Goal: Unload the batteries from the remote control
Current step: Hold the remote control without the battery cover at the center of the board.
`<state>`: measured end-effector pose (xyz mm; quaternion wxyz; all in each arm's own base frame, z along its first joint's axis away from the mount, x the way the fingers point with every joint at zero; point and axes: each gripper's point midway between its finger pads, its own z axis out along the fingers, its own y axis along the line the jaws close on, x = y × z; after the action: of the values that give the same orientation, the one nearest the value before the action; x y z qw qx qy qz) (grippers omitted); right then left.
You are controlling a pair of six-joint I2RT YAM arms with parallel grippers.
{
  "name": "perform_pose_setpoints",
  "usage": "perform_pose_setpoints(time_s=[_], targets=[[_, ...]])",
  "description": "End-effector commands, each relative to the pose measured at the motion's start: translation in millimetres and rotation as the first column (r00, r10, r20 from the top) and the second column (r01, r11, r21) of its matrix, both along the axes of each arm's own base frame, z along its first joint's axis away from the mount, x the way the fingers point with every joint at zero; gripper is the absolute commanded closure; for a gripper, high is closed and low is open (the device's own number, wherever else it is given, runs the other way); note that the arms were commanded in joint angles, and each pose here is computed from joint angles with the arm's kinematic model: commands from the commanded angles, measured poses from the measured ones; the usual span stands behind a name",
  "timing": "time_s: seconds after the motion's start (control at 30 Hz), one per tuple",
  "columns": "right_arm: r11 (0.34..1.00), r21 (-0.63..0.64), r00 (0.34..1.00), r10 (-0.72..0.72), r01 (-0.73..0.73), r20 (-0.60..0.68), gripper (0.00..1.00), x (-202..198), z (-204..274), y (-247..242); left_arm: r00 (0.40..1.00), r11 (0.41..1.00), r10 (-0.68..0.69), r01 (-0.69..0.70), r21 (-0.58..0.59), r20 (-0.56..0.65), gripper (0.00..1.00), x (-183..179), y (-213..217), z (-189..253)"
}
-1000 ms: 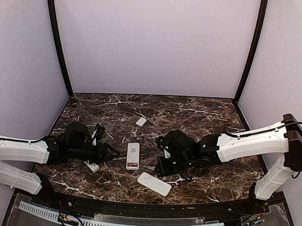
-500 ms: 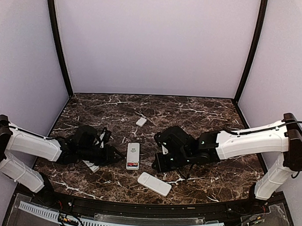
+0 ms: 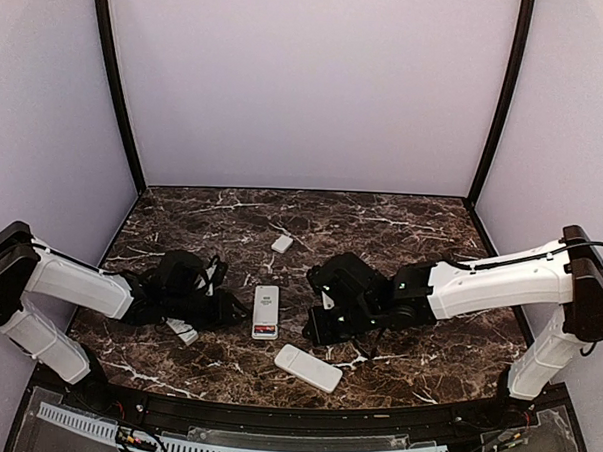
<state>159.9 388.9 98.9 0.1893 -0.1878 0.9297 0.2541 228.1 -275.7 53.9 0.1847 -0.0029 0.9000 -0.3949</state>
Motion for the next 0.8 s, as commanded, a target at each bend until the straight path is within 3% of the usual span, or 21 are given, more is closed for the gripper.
perform_pose_setpoints(time_s=[0.0,0.77], targets=[[1.0,0.02,1.0,0.003,-0.003,0.008,1.0,0,8,8,1.0,1.0,-0.009,0.009,0.009,0.021,0.67,4,-4,-1],[1.0,0.002,1.0,0.008,-0.008,-0.021,1.0,-7,-1,12,1.0,1.0,-0.016,0.016,0.016,-0.002,0.73,4,-6,-16]])
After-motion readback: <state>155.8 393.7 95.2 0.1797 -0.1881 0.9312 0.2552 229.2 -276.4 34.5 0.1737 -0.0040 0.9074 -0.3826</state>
